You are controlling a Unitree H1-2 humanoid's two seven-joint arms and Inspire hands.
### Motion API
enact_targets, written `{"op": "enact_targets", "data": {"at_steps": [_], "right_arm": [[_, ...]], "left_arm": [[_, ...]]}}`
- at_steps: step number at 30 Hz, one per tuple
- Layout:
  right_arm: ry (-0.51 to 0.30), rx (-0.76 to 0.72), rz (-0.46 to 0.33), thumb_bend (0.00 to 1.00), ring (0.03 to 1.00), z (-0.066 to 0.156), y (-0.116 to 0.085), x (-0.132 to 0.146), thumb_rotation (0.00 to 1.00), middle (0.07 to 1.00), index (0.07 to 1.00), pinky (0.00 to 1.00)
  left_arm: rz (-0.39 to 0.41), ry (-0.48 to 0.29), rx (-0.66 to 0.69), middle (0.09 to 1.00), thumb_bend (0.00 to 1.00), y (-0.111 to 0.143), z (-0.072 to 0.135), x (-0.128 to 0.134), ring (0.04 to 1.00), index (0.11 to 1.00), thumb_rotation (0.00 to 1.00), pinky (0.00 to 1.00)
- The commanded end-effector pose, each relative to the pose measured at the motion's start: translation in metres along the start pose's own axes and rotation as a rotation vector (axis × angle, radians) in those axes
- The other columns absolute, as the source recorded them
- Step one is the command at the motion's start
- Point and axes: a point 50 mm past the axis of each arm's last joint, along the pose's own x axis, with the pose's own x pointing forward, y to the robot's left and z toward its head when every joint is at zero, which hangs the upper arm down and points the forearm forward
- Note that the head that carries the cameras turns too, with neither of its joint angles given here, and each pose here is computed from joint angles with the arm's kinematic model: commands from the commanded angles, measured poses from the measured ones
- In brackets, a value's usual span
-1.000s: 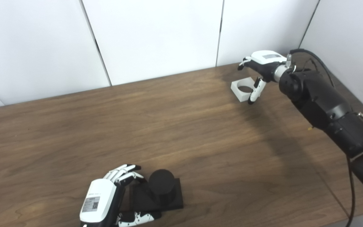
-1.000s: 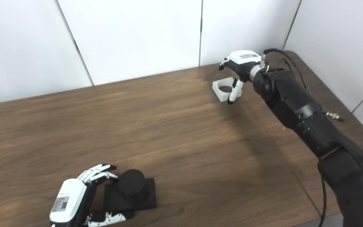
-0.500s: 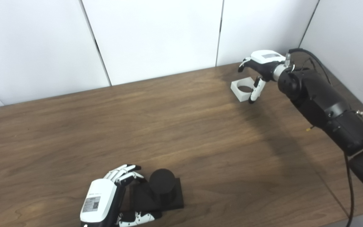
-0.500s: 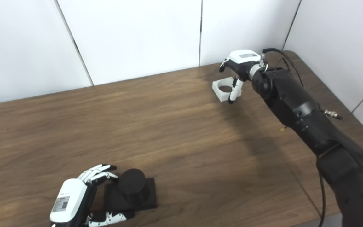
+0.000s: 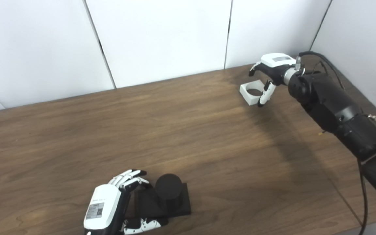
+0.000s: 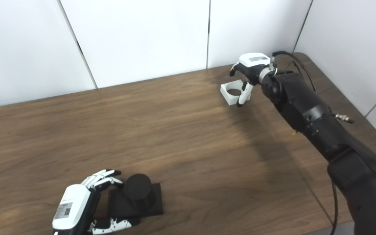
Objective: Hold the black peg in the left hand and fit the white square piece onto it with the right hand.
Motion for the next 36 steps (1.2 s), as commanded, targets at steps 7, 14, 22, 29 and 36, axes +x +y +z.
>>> {"op": "enact_targets", "data": {"at_steps": [7,14,22,29,36], "right_arm": [[-0.006,-0.030,-0.083,0.88,0.990,-0.004,-0.026,0.004,0.22,0.915,0.791,1.00],[-0.006,-0.044,-0.052,0.85,0.991,-0.004,-0.021,0.003,0.25,0.905,0.772,1.00],[-0.017,-0.052,-0.059,0.85,0.973,-0.004,-0.018,0.003,0.25,0.885,0.742,0.99],[-0.036,-0.064,-0.055,0.84,0.962,-0.004,-0.016,0.002,0.24,0.877,0.725,0.98],[-0.056,-0.039,-0.077,0.56,0.930,-0.007,-0.015,0.002,0.15,0.833,0.503,0.96]], "left_arm": [[-0.022,0.026,-0.021,0.798,0.52,0.001,0.003,-0.004,0.838,0.488,0.04,0.76],[-0.023,0.030,-0.024,0.798,0.52,0.002,0.005,-0.004,0.838,0.488,0.04,0.77],[-0.024,0.027,-0.024,0.796,0.52,0.003,0.007,-0.003,0.838,0.488,0.04,0.77],[-0.026,0.030,-0.021,0.797,0.52,0.003,0.007,-0.003,0.836,0.488,0.04,0.76],[-0.024,0.030,-0.023,0.796,0.52,0.003,0.008,-0.003,0.836,0.488,0.04,0.76]]}}
